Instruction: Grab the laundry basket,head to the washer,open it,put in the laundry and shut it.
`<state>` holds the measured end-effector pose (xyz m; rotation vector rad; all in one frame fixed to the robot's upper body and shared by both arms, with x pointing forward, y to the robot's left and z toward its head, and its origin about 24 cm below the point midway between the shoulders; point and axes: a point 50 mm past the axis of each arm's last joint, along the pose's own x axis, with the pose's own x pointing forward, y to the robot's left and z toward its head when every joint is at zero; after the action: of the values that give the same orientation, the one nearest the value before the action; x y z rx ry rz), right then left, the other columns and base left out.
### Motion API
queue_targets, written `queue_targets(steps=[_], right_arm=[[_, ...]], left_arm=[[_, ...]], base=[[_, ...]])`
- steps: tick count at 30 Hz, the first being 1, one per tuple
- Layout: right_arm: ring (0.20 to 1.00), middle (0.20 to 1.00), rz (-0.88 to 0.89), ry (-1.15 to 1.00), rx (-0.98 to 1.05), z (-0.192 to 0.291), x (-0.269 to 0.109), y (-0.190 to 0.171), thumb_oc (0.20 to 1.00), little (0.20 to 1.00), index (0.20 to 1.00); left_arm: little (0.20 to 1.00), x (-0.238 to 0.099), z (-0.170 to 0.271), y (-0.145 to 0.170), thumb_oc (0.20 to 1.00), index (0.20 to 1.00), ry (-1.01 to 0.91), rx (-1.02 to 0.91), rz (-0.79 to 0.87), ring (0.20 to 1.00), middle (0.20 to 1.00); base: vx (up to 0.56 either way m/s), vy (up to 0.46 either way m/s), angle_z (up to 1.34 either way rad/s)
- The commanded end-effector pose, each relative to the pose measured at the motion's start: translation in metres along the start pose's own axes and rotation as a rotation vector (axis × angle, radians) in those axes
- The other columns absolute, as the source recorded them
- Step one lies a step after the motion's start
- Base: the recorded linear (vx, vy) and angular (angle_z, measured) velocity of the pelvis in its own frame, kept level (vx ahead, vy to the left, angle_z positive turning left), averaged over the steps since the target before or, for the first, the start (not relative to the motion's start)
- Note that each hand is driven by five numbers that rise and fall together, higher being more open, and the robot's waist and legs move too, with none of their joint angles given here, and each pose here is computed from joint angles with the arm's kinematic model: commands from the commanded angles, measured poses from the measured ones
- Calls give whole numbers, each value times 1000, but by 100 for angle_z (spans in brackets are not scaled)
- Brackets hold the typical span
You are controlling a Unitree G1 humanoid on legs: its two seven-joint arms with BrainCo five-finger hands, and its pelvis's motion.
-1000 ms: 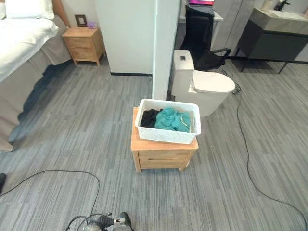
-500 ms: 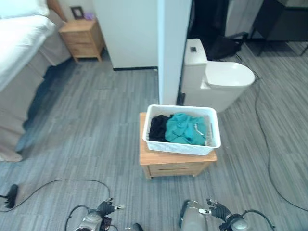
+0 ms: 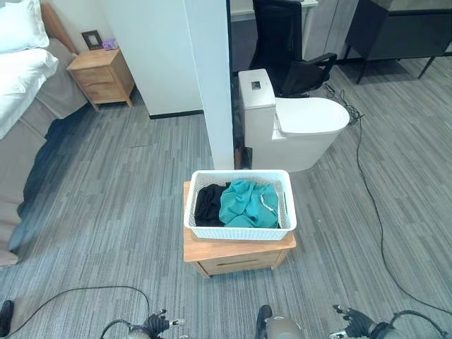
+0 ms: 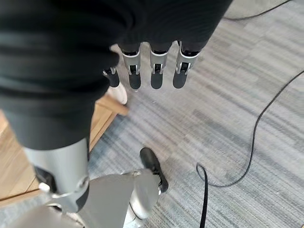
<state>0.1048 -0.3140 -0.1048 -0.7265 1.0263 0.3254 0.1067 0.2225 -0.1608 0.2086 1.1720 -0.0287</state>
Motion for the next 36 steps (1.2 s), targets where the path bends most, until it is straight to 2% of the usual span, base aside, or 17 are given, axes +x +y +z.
queue_targets(steps=[1, 5, 7, 10, 13, 20, 25, 31, 36], right_arm=[[1000, 1000, 35, -48, -16, 8, 1, 9, 1000, 1000, 1000], [1000, 1000, 34, -88, -37, 12, -4, 9, 1000, 1000, 1000], [1000, 1000, 24, -122, -222, 16, -17, -1, 1000, 1000, 1000], [1000, 1000, -6, -135, -203, 15, -24, -8, 1000, 1000, 1000], [1000, 1000, -42, -157, -204, 16, -29, -13, 1000, 1000, 1000], [1000, 1000, -95, -221, -236, 42, -20, -25, 1000, 1000, 1000], [1000, 1000, -99, -288, -284, 63, -18, -26, 1000, 1000, 1000], [1000, 1000, -114, -292, -324, 60, -23, -27, 1000, 1000, 1000], [1000, 1000, -216, -325, -210, 59, -33, -40, 1000, 1000, 1000]], left_arm=[[1000, -1, 15, 24, 1000, 1000, -61, -21, 72, 1000, 1000], [1000, -2, 18, 32, 1000, 1000, -71, -31, 97, 1000, 1000], [1000, -1, 38, 38, 1000, 1000, -106, 80, 91, 1000, 1000], [1000, -1, 51, 43, 1000, 1000, -143, 113, 112, 1000, 1000], [1000, -3, 88, 45, 1000, 1000, -272, 88, 146, 1000, 1000], [1000, -1, 85, 29, 1000, 1000, -293, 73, 102, 1000, 1000], [1000, -1, 80, 34, 1000, 1000, -278, 60, 115, 1000, 1000], [1000, -1, 63, 34, 1000, 1000, -228, 58, 109, 1000, 1000], [1000, -2, 58, 34, 1000, 1000, -235, 22, 117, 1000, 1000]], base=[[23, -101, -17], [43, -255, -28], [61, -462, -14], [133, 1, -16], [308, 275, 11], [265, 175, -10], [144, 145, -35], [123, 160, 5], [110, 172, -1]])
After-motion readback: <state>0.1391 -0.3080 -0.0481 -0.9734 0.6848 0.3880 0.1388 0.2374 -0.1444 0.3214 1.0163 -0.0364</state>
